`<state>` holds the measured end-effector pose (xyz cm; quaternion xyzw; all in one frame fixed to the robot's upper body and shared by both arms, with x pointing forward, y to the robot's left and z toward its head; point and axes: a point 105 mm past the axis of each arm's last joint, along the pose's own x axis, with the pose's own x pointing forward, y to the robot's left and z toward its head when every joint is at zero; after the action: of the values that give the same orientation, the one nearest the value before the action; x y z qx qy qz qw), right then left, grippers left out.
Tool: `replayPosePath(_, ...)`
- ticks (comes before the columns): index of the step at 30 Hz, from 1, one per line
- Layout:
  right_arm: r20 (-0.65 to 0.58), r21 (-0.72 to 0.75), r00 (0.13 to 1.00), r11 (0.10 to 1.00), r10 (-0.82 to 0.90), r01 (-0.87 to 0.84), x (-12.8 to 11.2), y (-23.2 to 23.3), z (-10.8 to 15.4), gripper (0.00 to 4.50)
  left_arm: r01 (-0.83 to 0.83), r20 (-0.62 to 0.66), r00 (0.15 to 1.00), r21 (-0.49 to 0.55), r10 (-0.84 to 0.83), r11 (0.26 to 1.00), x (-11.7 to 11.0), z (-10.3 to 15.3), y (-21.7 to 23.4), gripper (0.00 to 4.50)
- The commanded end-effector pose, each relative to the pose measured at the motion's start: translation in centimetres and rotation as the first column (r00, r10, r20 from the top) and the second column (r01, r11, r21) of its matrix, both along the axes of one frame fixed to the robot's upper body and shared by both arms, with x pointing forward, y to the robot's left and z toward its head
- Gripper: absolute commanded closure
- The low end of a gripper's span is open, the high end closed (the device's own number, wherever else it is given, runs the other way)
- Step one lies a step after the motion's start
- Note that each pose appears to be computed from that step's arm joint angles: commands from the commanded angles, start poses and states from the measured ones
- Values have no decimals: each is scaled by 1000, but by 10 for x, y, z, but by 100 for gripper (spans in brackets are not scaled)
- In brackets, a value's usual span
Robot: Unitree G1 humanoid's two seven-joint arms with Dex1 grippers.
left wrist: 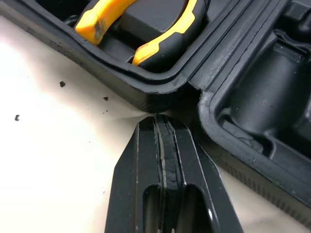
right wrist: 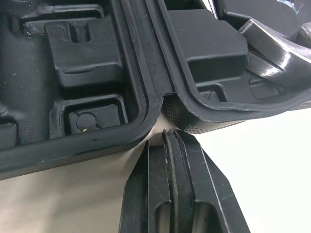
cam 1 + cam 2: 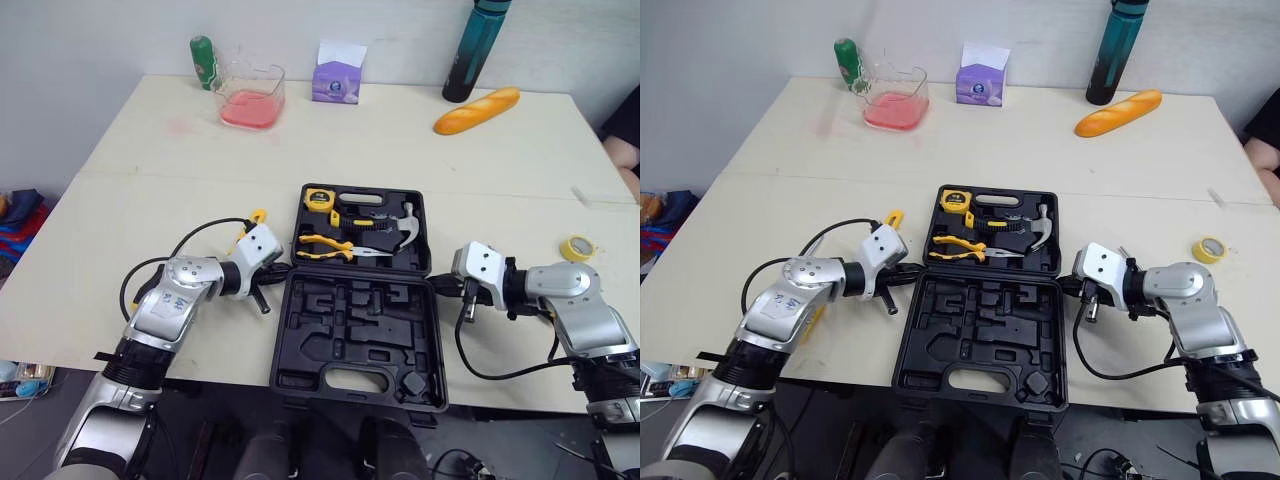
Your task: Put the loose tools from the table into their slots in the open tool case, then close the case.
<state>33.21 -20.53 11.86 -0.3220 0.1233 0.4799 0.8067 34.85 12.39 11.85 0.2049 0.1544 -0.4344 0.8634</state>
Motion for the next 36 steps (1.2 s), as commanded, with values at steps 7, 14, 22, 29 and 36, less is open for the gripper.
replayPosePath(7, 111, 9, 978, 985, -175, 175, 6, -70, 46, 450, -51, 165, 985, 36, 44, 998, -20, 46, 46, 443)
replayPosePath(14, 209, 63, 935, 958, -288, 281, -12, -118, 90, 313, -42, 201, 978, -49, 51, 998, -57, 80, 91, 385)
replayPosePath(22, 350, 69, 811, 877, -468, 476, -39, -180, 106, 0, -319, 328, 892, -32, 312, 947, -86, 97, 197, 34)
replayPosePath(29, 358, 141, 628, 705, -691, 695, -63, -241, 96, 0, -627, 380, 703, -69, 601, 776, -118, 96, 292, 2)
replayPosePath(36, 401, 155, 432, 525, -808, 837, -91, -283, 79, 0, -840, 376, 492, -31, 785, 542, -151, 71, 355, 2)
